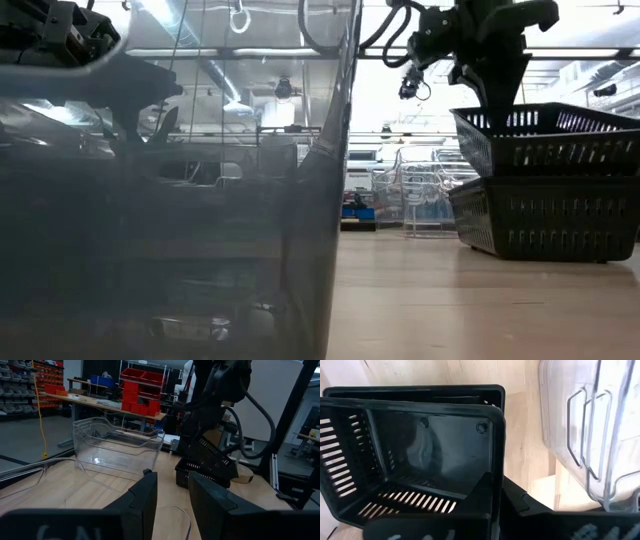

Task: Stack baskets by color
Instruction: Stack the bottom black bin on the top black bin

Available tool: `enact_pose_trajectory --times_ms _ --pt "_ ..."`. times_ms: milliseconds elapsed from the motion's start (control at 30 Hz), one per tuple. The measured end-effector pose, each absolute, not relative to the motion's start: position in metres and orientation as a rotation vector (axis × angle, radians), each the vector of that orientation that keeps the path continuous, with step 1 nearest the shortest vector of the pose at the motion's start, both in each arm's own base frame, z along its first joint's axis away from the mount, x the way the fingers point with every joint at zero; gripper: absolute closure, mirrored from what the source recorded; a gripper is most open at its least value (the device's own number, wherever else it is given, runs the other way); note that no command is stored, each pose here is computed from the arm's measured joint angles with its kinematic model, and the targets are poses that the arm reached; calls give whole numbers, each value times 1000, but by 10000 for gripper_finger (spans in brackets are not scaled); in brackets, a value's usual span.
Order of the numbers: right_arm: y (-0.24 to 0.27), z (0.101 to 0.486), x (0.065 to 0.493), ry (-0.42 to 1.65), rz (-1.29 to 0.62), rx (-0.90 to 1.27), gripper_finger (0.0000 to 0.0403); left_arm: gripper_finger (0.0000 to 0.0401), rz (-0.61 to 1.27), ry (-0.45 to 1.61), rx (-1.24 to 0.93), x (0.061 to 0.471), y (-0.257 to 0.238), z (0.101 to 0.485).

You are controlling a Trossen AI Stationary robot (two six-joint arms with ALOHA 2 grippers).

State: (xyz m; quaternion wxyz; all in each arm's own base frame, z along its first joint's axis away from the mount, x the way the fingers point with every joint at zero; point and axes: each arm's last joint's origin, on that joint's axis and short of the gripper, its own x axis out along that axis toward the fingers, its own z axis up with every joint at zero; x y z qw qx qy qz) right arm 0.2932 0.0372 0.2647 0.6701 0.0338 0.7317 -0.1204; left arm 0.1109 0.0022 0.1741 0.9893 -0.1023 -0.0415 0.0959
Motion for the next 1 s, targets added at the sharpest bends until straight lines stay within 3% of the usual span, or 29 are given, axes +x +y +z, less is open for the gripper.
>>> enact_pose_trajectory --times_ms 767,1000 --pt "49 232 305 1517 -201 240 393 282 193 -83 -205 111 2 174" --pt "62 225 304 1485 -255 316 392 282 193 -83 -205 111 2 174"
